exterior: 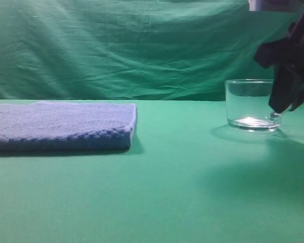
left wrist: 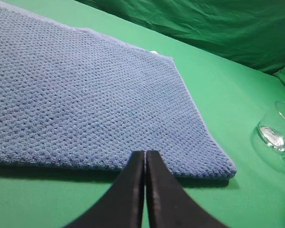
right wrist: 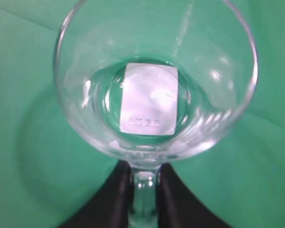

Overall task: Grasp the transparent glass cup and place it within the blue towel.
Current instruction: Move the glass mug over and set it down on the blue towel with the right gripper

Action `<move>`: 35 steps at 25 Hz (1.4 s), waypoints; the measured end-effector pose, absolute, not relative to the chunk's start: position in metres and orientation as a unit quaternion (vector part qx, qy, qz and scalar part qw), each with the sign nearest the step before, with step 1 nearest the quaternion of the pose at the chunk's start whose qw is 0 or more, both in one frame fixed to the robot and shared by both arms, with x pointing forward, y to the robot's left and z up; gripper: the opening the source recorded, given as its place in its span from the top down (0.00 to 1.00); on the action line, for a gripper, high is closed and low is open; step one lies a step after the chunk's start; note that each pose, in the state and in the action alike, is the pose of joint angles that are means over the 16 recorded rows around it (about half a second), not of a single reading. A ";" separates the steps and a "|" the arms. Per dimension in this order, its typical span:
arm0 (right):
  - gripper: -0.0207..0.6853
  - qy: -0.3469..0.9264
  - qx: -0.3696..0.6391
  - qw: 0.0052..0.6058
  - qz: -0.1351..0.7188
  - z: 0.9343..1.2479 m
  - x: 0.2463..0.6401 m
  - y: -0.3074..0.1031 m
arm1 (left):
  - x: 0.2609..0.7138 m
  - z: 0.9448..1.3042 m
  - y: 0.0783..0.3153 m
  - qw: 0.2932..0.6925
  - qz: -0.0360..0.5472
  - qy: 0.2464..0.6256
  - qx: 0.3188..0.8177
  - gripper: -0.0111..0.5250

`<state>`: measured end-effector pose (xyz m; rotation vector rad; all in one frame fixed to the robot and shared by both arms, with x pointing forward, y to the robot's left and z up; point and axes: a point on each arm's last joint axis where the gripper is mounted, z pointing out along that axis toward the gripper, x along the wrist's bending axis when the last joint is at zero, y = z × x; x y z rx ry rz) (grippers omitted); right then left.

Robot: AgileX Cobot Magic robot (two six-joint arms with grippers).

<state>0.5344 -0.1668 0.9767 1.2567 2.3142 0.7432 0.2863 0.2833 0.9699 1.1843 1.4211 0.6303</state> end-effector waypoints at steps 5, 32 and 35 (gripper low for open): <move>0.83 0.840 0.397 0.214 0.302 1.010 0.552 -0.125 | 0.286 0.970 0.283 0.559 0.267 0.603 0.502 0.98; 0.51 0.887 0.247 0.184 0.344 0.955 0.600 0.074 | 0.286 0.970 0.283 0.559 0.267 0.603 0.502 0.98; 0.37 0.888 0.248 0.185 0.340 0.963 0.601 0.073 | 0.286 0.970 0.283 0.559 0.267 0.603 0.502 0.98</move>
